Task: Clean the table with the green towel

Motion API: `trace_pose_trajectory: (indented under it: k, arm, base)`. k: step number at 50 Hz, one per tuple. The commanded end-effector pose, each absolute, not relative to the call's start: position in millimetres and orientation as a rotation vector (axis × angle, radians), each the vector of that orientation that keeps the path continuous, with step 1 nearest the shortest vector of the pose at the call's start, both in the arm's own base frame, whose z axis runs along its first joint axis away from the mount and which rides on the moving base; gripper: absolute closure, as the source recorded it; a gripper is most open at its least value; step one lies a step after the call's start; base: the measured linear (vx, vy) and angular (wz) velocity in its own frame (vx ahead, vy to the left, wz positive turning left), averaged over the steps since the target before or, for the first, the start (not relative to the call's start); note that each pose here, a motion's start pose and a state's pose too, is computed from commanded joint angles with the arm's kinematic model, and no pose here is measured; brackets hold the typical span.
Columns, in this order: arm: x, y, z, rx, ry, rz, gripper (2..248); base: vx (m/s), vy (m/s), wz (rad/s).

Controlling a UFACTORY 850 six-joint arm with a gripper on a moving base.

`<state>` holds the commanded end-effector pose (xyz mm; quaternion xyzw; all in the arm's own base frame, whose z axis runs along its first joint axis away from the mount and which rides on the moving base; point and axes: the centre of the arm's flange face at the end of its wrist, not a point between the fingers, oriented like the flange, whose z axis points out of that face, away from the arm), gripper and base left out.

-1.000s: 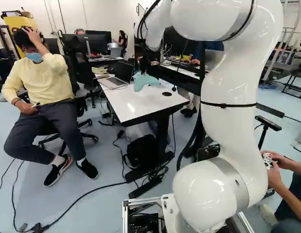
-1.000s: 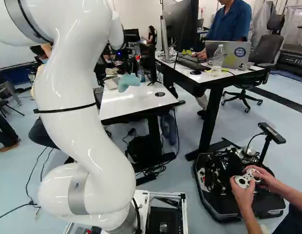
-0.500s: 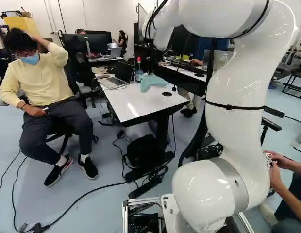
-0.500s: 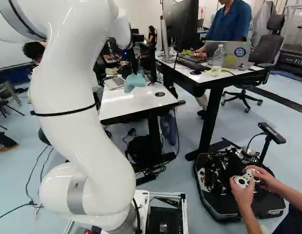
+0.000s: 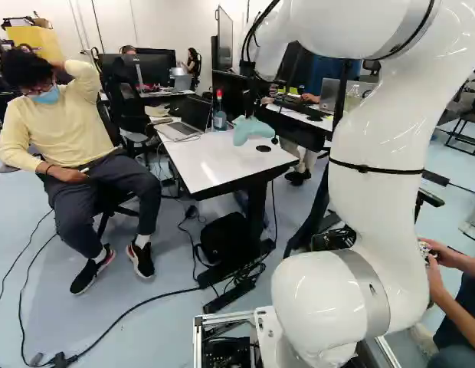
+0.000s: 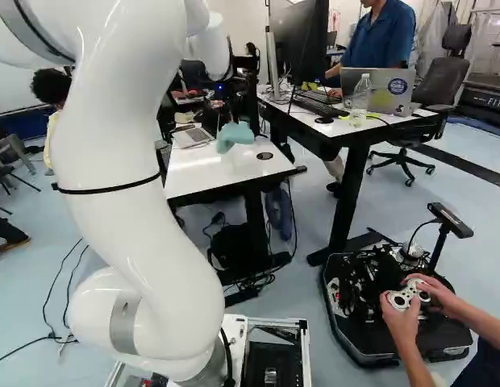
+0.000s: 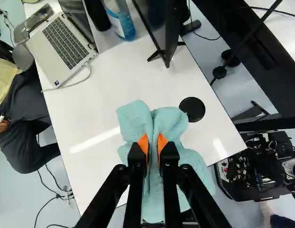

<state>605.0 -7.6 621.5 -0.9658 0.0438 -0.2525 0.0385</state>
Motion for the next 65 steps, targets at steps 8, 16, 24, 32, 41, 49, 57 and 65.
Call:
trace_pose_trajectory:
  k: [8, 16, 24, 32, 41, 49, 57, 65]
  arm:
    - [604.6, -22.2, 621.4, -2.966, 0.171, -0.777, 206]
    - [604.6, -36.2, 621.4, -2.969, 0.205, -0.78, 206]
    - [607.4, -45.0, 621.2, -2.97, 0.226, -0.784, 206]
    - [611.3, -49.8, 621.0, -2.97, 0.237, -0.788, 206]
    - [617.7, -52.8, 620.7, -2.969, 0.242, -0.794, 206]
    - [624.2, -54.3, 620.3, -2.968, 0.244, -0.799, 206]
    - [627.2, -54.6, 620.2, -2.967, 0.244, -0.802, 206]
    - [627.7, -54.6, 620.1, -2.967, 0.244, -0.802, 206]
  base:
    - [0.0, 0.0, 0.0]
    - [0.0, 0.0, 0.0]
    - [0.0, 0.0, 0.0]
    - [0.0, 0.0, 0.0]
    - [0.0, 0.0, 0.0]
    - [0.0, 0.0, 0.0]
    - [0.0, 0.0, 0.0]
    - [0.0, 0.0, 0.0]
